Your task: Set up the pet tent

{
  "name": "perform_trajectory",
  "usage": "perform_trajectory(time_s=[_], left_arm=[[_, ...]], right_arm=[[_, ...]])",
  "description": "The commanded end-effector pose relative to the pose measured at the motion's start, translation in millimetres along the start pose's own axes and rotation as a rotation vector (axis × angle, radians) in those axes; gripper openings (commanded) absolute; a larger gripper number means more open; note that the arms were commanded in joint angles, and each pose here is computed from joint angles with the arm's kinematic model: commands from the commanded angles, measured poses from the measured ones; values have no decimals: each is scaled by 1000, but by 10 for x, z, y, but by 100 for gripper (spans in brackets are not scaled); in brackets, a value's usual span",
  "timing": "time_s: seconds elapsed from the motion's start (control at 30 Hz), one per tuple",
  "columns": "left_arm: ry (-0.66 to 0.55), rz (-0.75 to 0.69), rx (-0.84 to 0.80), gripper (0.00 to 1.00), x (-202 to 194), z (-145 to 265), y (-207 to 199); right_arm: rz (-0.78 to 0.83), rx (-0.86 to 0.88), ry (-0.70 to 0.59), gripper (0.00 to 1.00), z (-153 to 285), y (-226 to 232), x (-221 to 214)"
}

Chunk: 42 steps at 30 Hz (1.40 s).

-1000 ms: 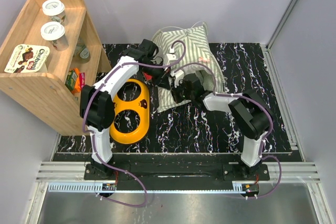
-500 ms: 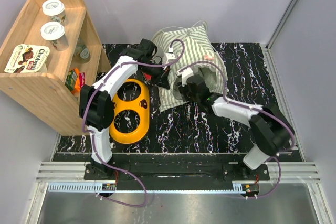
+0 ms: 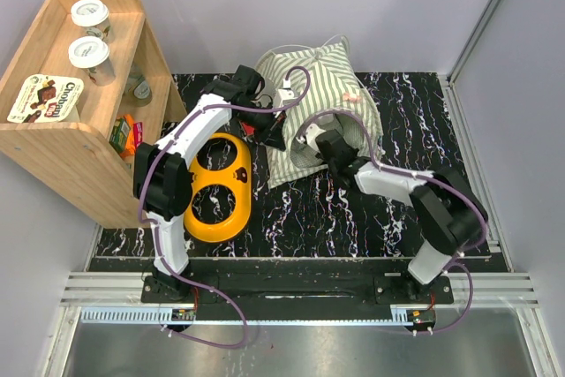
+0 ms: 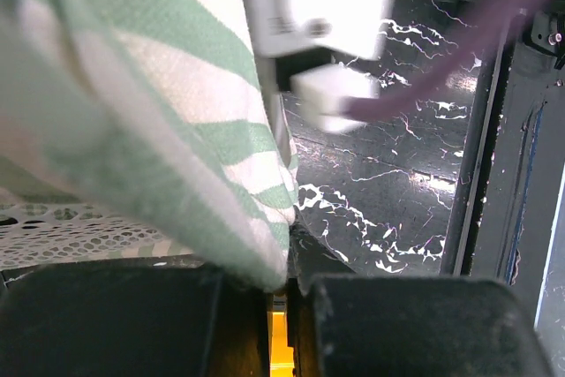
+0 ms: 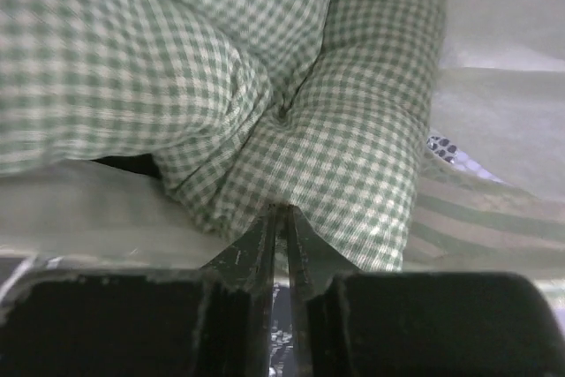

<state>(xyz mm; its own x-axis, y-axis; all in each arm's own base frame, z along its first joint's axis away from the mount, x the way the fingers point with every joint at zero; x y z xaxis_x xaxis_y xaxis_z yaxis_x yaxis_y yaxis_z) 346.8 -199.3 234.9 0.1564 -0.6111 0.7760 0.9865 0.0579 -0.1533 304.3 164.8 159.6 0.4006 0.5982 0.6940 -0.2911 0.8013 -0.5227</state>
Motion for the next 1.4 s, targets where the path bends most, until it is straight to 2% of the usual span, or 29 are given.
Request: perform_trajectory(time_s=[0.0, 0.13, 0.27, 0.5, 0.57, 0.7, 0.87, 1.0, 1.17, 1.3, 1.37], left_arm=[[-34, -4, -37, 0, 108, 70, -132], [-25, -16, -46, 0, 112, 76, -150], [-29, -27, -58, 0, 136, 100, -183], [-29, -44, -52, 0, 167, 141, -203], [-30, -41, -50, 0, 164, 138, -191], [-41, -16, -39, 0, 172, 86, -135], [-66, 6, 49, 0, 252, 105, -73], [-77, 15, 80, 0, 254, 108, -85], [-82, 15, 69, 0, 246, 103, -100], [-80, 1, 45, 0, 254, 79, -151], [-71, -23, 25, 0, 270, 66, -194]], right_arm=[[170, -139, 81, 14, -249, -254, 77], [294, -204, 196, 10, -560, -315, 80], [394, -167, 328, 9, -823, -349, -91], [400, -119, 510, 6, -1058, -342, -436], [354, -132, 468, 8, -990, -307, -417], [250, -193, 242, 21, -672, -324, -98], [180, -167, -38, 34, -235, -182, 197], [22, 57, -223, 54, 48, -124, 327], [-134, 354, -457, 66, 362, 2, 354], [-451, 431, -612, 76, 509, -34, 384], [-591, 437, -636, 77, 442, -96, 423]])
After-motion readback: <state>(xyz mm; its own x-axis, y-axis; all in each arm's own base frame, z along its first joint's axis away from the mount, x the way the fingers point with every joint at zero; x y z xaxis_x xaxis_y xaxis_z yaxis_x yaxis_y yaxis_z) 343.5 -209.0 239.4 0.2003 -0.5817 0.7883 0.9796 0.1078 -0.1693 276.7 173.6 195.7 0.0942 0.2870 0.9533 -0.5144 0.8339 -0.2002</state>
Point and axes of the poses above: each gripper's point midway between its finger pads, its own z axis back along the fingers, its own y axis along the line the jaws close on, x = y × z, the point moved 10 cm from there along z, back along the fingers, and after that the axes turned 14 degrees about -z, right-handed, at the moved point
